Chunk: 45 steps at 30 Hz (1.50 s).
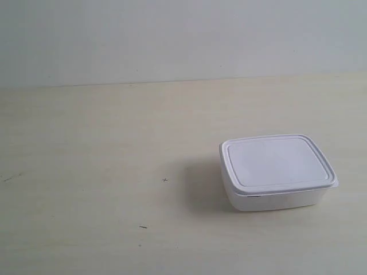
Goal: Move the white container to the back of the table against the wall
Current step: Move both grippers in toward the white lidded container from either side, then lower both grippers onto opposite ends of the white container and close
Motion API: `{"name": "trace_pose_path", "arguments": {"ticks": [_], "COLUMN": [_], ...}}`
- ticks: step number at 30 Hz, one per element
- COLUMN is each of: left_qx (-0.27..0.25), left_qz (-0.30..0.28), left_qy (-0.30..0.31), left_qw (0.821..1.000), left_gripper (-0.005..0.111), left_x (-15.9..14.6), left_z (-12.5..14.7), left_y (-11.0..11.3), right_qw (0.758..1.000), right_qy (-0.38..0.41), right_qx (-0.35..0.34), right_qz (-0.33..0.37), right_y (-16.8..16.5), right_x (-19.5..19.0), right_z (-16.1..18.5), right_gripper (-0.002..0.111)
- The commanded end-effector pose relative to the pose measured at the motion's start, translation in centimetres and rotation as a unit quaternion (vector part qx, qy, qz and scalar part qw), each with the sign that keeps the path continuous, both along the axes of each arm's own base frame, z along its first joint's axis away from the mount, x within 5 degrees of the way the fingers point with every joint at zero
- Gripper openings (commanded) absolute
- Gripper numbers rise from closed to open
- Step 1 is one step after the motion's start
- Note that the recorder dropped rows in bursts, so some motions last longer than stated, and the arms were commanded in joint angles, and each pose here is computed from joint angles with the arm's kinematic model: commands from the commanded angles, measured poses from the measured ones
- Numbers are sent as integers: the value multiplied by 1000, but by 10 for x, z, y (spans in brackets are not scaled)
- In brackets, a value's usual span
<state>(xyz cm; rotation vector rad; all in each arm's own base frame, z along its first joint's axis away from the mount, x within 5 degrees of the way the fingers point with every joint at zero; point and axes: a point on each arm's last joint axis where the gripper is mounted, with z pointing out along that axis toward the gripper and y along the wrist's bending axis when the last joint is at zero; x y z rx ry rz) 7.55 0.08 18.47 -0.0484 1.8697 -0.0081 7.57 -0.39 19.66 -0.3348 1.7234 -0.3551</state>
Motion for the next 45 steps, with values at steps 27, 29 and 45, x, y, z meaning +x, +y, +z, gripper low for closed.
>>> {"name": "trace_pose_path", "arguments": {"ticks": [27,29,45], "left_qx": [-204,-180,-118], "left_qz": [59,40,-337], "left_qy": [87,139,339], "left_qw": [973,973,870], "left_gripper": [0,0,0], "left_x": [62,90,156], "left_z": [81,103,86], "left_y": [1,1,-206], "right_qw": [911,919,763], "right_qy": [88,125,543], "right_qx": [382,349,346], "right_qz": [-127,-134,-58], "right_y": [-6,-8,24], "right_x": [61,87,166], "right_z": [89,110,74], "right_gripper": [0,0,0]}}
